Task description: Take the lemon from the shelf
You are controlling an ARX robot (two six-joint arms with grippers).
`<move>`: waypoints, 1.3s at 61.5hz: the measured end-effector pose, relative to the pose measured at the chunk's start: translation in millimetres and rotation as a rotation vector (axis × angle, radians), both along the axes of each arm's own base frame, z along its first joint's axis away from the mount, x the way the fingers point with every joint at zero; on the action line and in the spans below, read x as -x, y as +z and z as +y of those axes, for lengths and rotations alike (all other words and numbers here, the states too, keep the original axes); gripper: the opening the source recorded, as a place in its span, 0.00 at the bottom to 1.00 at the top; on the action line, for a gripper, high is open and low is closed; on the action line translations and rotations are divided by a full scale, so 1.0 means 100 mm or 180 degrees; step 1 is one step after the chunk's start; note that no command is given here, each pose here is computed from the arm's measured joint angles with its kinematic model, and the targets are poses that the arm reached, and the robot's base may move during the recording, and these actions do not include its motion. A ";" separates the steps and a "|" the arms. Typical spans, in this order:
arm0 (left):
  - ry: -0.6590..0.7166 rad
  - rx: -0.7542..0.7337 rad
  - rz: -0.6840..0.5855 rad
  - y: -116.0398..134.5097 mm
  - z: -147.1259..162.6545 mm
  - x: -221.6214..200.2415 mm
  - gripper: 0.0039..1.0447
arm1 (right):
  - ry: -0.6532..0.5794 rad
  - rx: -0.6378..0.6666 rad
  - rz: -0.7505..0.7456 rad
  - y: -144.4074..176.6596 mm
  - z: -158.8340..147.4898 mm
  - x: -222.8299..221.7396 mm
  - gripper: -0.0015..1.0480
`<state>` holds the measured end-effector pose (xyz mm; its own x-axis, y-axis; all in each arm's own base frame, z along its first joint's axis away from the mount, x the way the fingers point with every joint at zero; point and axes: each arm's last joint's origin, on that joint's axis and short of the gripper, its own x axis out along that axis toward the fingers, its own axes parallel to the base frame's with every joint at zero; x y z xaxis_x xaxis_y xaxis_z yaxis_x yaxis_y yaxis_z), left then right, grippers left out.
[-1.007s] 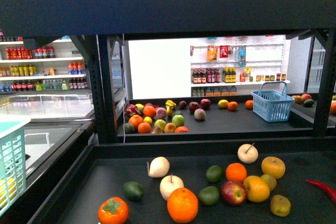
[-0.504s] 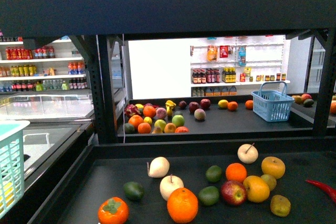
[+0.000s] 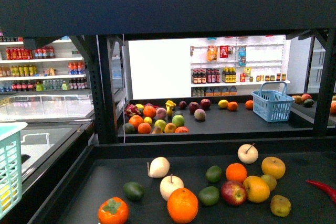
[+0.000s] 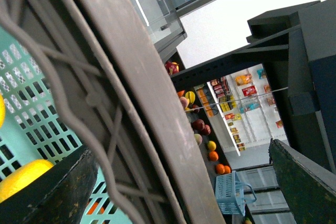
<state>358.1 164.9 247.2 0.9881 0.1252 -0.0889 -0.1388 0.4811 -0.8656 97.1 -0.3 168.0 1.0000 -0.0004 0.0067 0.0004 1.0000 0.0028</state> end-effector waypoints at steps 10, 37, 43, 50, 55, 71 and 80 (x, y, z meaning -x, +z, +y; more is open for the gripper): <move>0.0116 -0.0100 0.0214 0.08 -0.03 0.08 0.93 | 0.0000 0.0000 0.0000 0.00 0.00 0.00 0.98; 0.0613 -0.1527 0.0961 0.66 -0.52 0.95 0.93 | 0.0000 -0.0001 -0.0001 0.00 0.00 0.00 0.98; 0.0590 -0.1819 0.0856 0.78 -0.82 1.21 0.93 | 0.0000 -0.0001 0.0000 0.00 0.00 0.00 0.98; -0.0259 -0.2806 0.0026 0.74 -1.28 1.64 0.72 | 0.0000 0.0000 0.0000 0.00 0.00 0.00 0.98; -0.0483 -0.3191 -0.0148 0.32 -1.63 2.00 0.50 | 0.0000 0.0000 -0.0001 0.00 0.00 0.00 0.98; -0.0526 -0.3298 -0.0008 -0.33 -1.64 2.22 0.02 | 0.0000 0.0000 -0.0001 0.00 0.00 0.00 0.98; -0.0510 -0.3319 -0.0041 -0.46 -1.65 2.30 0.02 | -0.0001 0.0000 -0.0001 0.00 0.00 0.00 0.98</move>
<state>127.8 0.3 201.0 1.0000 0.0015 -0.0017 -0.0015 0.9999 -0.0139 97.0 -0.3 168.1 1.0000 -0.0008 0.0071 0.0007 1.0000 0.0028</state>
